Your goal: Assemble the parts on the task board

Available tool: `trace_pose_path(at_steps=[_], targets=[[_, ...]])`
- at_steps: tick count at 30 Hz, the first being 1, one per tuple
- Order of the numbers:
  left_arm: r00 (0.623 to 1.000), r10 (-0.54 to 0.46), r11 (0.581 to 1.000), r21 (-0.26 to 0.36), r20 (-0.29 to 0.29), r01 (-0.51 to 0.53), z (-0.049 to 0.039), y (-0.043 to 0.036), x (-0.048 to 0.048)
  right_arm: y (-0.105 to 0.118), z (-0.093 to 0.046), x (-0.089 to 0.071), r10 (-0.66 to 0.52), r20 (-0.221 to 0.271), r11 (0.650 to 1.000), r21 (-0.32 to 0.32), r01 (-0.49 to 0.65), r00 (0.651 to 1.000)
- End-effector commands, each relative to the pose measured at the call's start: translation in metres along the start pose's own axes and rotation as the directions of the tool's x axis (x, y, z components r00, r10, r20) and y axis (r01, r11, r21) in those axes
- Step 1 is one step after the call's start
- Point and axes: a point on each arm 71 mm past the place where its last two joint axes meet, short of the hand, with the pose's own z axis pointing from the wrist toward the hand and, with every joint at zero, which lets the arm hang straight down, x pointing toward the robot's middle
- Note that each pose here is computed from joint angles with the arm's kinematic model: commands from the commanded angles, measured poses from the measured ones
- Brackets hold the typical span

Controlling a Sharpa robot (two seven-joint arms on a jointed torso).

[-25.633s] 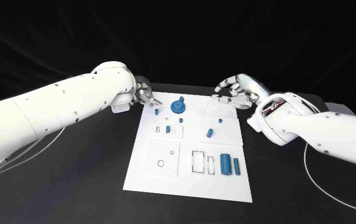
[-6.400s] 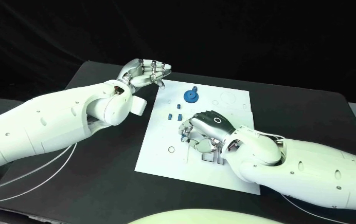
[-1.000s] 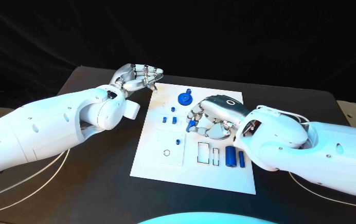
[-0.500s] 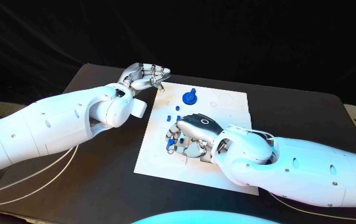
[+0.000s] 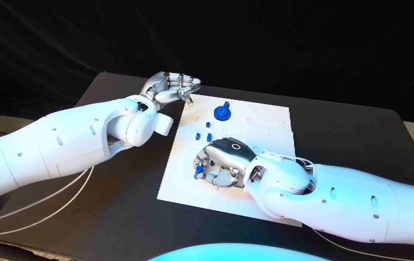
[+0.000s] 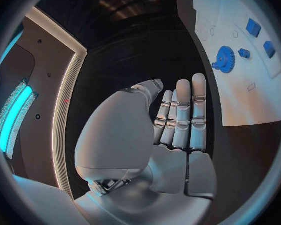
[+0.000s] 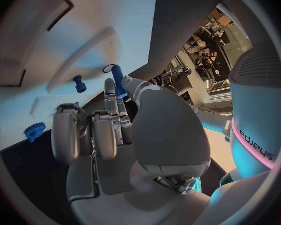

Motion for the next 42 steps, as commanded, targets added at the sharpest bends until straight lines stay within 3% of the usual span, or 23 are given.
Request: trace_pose_path(at_steps=[1, 15, 42], targets=[[1.000, -0.010, 1.000, 0.002, -0.015, 0.010, 0.0004, -0.0004, 0.0021, -0.0011, -0.0009, 0.0024, -0.040, -0.010, 0.999, -0.008, 0.040, 0.999], [1.000, -0.008, 1.000, -0.002, -0.010, 0.008, -0.0003, 0.0004, -0.0006, -0.0042, -0.0054, -0.0001, -0.074, 0.015, 0.997, 0.005, 0.074, 0.997], [1.000, -0.006, 1.000, -0.012, -0.006, 0.006, -0.0009, 0.0015, -0.0029, -0.0010, -0.0082, -0.0019, -0.110, -0.004, 0.994, 0.005, 0.110, 0.994]])
